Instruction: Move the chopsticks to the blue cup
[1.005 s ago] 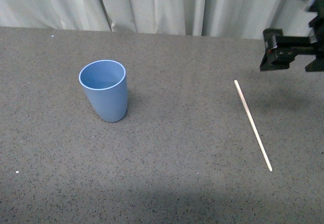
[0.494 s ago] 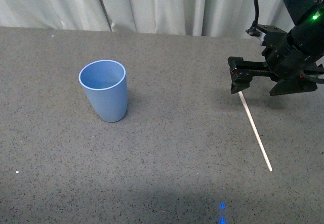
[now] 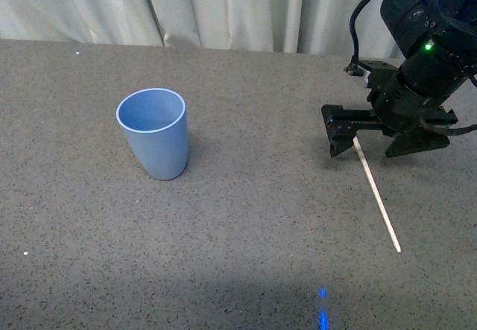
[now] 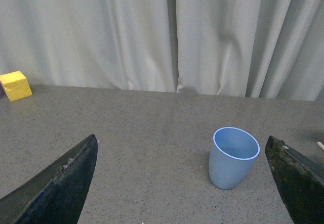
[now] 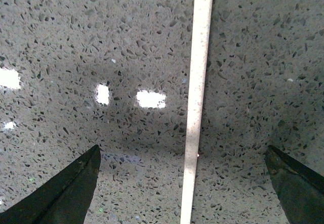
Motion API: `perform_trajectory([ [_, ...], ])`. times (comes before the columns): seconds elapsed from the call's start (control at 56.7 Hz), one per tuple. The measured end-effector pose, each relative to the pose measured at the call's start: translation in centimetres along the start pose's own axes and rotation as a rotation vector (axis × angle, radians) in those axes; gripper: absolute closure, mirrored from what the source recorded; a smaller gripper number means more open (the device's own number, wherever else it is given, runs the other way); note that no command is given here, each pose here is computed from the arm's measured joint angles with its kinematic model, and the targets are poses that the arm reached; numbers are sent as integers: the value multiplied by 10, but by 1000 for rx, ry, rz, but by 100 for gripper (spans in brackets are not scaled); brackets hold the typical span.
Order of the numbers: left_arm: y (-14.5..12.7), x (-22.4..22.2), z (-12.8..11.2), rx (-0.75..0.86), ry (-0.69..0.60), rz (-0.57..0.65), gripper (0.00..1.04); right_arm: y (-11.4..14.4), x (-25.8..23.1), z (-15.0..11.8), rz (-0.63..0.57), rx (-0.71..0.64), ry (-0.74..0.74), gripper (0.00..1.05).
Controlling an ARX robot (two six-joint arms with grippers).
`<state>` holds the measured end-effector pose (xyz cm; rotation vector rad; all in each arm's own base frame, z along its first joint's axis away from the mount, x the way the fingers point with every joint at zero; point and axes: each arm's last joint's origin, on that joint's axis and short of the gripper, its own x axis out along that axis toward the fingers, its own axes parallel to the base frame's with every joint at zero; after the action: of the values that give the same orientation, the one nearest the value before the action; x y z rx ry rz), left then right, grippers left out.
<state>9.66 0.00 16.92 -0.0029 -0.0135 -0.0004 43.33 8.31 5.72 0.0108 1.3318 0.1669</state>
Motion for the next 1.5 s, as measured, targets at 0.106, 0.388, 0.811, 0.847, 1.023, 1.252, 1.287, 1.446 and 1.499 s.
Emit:
perform_trajectory([
  [0.106,0,0,0,0,0,0,7,0,2,2,-4,3,4,18],
  [0.388,0,0,0,0,0,0,7,0,4,3,-25,3,16,55],
  [0.811,0,0,0,0,0,0,7,1,6,4,-26,4,18,104],
  [0.847,0,0,0,0,0,0,7,1,7,4,-22,6,12,103],
  [1.023,0,0,0,0,0,0,7,2,0,-1,26,7,-77,103],
  [1.252,0,0,0,0,0,0,7,29,-73,11,228,-149,-537,103],
  [1.287,0,0,0,0,0,0,7,37,-91,14,274,-179,-626,103],
  [1.446,0,0,0,0,0,0,7,72,-154,21,524,-304,-966,103],
  [1.499,0,0,0,0,0,0,7,85,-164,20,608,-344,-1024,103],
])
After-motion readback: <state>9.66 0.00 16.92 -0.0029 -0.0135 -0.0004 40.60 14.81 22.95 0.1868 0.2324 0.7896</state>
